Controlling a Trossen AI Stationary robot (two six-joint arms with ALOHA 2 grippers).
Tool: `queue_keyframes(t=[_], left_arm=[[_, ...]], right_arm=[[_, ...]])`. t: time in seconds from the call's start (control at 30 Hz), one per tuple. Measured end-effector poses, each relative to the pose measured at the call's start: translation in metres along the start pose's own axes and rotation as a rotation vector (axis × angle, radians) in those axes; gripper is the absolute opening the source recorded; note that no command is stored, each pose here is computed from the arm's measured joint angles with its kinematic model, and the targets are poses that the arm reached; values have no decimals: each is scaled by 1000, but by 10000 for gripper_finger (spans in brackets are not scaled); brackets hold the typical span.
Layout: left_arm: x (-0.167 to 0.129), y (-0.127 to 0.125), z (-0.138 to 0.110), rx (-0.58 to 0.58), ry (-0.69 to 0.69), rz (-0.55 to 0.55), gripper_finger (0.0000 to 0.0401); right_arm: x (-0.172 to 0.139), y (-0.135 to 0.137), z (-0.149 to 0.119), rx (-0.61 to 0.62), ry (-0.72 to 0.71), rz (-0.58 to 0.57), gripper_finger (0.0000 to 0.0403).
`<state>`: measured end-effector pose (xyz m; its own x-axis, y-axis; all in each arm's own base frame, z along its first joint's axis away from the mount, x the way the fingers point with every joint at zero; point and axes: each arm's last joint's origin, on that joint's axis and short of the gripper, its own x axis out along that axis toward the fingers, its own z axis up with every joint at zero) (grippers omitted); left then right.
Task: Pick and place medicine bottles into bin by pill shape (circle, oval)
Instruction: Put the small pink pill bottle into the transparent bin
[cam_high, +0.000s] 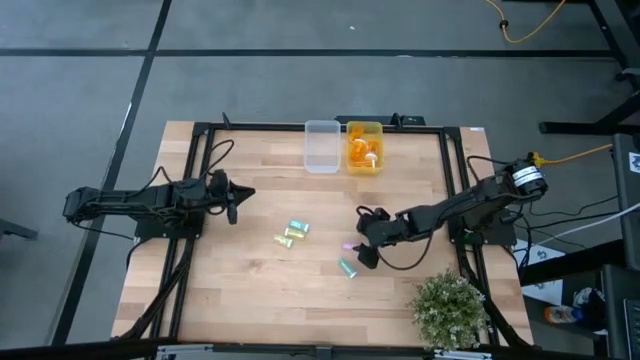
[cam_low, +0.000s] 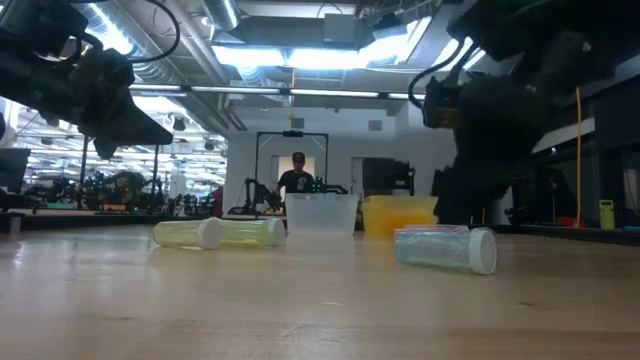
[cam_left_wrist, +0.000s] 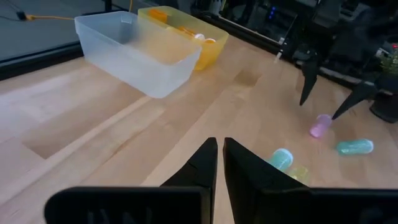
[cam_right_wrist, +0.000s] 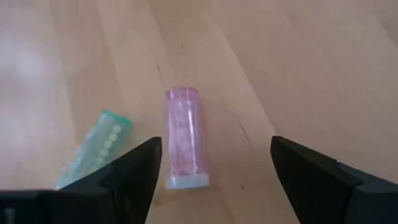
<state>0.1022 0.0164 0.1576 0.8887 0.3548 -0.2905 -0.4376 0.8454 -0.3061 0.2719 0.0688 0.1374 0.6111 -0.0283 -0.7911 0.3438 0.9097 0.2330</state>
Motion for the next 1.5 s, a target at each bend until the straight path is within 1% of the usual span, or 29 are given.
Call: queue_keyframes(t=[0.07, 0.23, 0.3, 0.4, 0.47, 0.53, 0.67, 0.8, 0.9, 0.97, 1.03, 1.13, 1.2, 1.27, 1.4, 1.5], left_arm=[[0, 0, 0, 0, 1, 0, 23], [0, 0, 0, 1, 2, 1, 23], [0, 0, 0, 1, 2, 1, 23], [0, 0, 0, 0, -1, 0, 23], [0, 0, 0, 0, -2, 1, 23], [0, 0, 0, 10, 0, -4, 23], [0, -3, 2, 43, -5, -67, 23], [-1, -8, 12, 70, -100, -150, 23], [-3, -13, 20, 59, -169, -228, 26], [-2, -15, 21, 62, -169, -264, 35], [-1, -16, 22, 63, -171, -283, 47], [2, -17, 21, 66, -155, -279, 70], [3, -17, 22, 65, -160, -281, 85], [5, -19, 24, 63, -171, -302, 97], [14, -25, 23, 73, -147, -345, 109], [22, -29, 15, 96, -77, -342, 110]], right_arm=[[5, 0, -1, -20, 0, 0, 303], [20, 1, -6, -123, 7, 3, 303], [25, 0, -7, -152, 5, -14, 303], [28, 0, -8, -160, -12, -44, 299], [29, 0, -8, -166, -16, -50, 289], [29, 0, -7, -178, -22, -52, 274], [29, -1, -6, -178, -34, -61, 228], [29, -2, -6, -174, -43, -76, 168], [30, -4, -4, -158, -59, -91, 123], [30, -5, -1, -138, -89, -101, 103], [31, -6, 3, -129, -121, -97, 94], [31, -7, 14, -126, -199, -74, 96], [30, -9, 25, -116, -278, -51, 98], [29, -13, 39, -117, -338, -51, 99], [24, -20, 79, -146, -413, -89, 99], [16, -29, 114, -150, -461, -148, 99]])
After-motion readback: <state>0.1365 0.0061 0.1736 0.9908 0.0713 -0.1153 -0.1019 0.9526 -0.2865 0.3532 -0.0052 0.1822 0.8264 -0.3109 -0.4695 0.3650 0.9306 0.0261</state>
